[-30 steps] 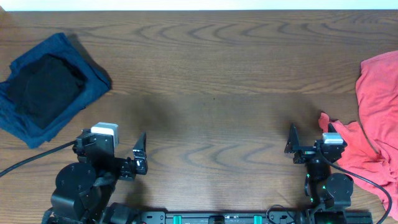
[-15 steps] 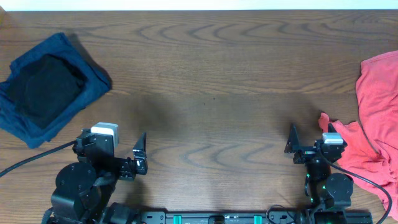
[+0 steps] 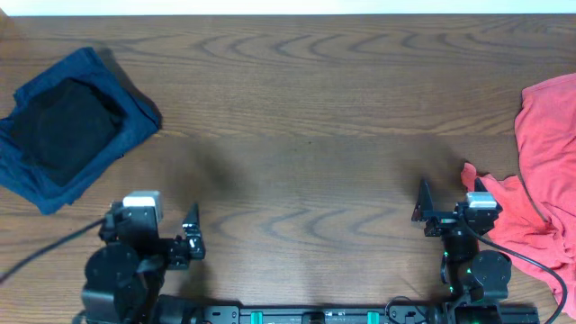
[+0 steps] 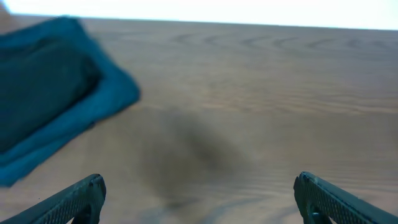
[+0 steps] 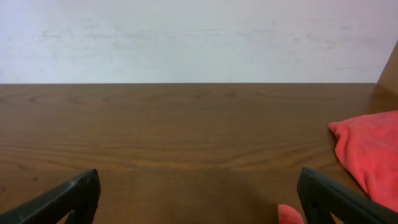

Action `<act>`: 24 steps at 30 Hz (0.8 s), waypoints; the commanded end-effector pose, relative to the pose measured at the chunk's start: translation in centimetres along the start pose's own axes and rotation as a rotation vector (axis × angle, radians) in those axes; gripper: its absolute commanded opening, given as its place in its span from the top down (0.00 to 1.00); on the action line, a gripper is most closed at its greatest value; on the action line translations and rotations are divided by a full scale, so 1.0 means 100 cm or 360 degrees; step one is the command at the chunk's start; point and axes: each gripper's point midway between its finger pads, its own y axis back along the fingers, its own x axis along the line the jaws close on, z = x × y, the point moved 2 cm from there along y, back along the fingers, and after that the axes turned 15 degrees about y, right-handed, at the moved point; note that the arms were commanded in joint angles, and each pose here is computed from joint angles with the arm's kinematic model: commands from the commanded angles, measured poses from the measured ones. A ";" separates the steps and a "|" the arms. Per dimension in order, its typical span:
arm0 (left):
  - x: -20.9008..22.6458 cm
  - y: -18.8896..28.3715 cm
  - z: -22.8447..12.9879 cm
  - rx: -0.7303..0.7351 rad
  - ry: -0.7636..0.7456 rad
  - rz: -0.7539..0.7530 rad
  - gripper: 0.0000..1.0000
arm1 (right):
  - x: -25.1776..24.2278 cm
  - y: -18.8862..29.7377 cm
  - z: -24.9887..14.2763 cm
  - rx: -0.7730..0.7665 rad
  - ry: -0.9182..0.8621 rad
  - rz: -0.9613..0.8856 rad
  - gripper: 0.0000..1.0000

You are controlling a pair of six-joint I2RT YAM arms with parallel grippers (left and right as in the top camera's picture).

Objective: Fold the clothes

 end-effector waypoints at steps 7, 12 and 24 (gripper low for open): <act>0.033 -0.055 -0.056 -0.0192 0.0042 0.0041 0.02 | 0.001 0.000 0.000 -0.0006 0.0030 0.0010 0.01; 0.035 -0.087 -0.058 -0.0384 0.0068 -0.0022 0.02 | 0.001 0.000 0.000 -0.0006 0.0030 0.0010 0.01; 0.030 -0.107 -0.060 -0.0542 0.0069 -0.0141 0.02 | 0.001 0.000 0.000 -0.0006 0.0030 0.0010 0.01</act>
